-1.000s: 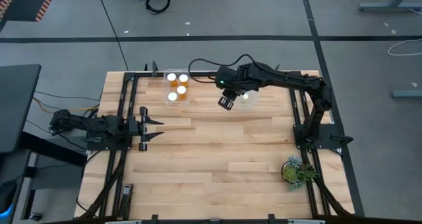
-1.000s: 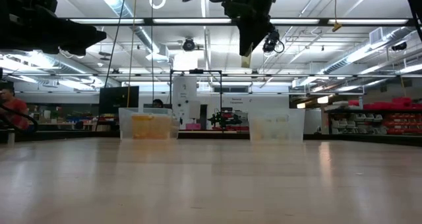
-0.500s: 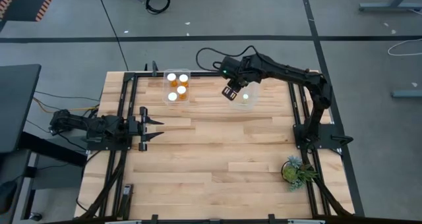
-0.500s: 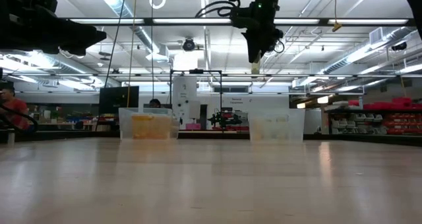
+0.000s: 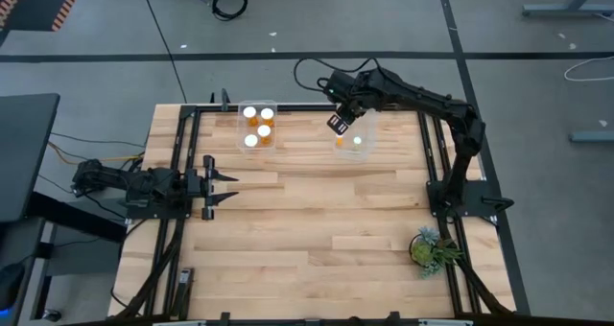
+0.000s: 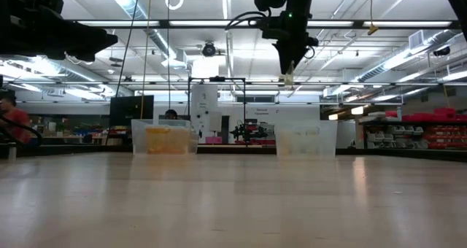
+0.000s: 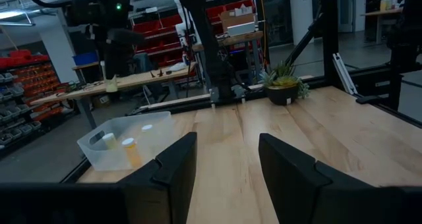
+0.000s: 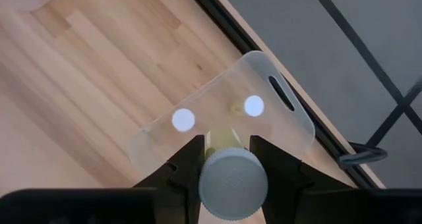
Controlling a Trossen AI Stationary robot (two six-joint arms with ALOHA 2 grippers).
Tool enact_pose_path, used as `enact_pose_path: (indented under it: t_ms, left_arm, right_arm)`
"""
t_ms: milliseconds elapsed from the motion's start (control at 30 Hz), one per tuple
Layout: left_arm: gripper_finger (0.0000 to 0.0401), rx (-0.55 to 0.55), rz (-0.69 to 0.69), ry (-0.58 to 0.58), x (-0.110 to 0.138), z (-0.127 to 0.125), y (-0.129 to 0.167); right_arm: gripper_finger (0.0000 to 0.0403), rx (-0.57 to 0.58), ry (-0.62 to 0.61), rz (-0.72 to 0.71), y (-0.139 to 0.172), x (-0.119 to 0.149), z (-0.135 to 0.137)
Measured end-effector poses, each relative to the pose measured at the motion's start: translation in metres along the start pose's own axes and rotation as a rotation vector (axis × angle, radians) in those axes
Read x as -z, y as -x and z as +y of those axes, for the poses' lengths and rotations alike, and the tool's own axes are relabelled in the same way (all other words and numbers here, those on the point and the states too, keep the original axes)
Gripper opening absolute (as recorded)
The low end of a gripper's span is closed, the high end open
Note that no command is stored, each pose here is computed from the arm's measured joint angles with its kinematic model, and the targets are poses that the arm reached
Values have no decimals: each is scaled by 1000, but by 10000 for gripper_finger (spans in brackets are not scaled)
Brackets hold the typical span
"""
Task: Pick and place medicine bottles into bin by pill shape (circle, oval)
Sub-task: Put the yellow tablet bottle into the right transparent bin
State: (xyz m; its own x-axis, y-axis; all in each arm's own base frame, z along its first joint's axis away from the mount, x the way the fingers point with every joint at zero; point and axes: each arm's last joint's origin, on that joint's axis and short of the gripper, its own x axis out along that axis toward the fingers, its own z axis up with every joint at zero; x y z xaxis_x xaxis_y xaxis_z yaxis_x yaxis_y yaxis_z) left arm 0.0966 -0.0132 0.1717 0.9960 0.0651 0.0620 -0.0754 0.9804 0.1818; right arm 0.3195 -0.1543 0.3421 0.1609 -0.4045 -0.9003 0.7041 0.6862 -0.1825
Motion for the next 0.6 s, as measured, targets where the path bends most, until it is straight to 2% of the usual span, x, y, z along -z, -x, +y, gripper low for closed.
enact_pose_path:
  t_ms: [400,600]
  left_arm:
    - [172,0,0,0,0,0,0]
    - [172,0,0,0,0,0,0]
  right_arm:
    - [123,14,-32,12,-5,-2,-10]
    - [123,40,-32,81,-27,7,-14]
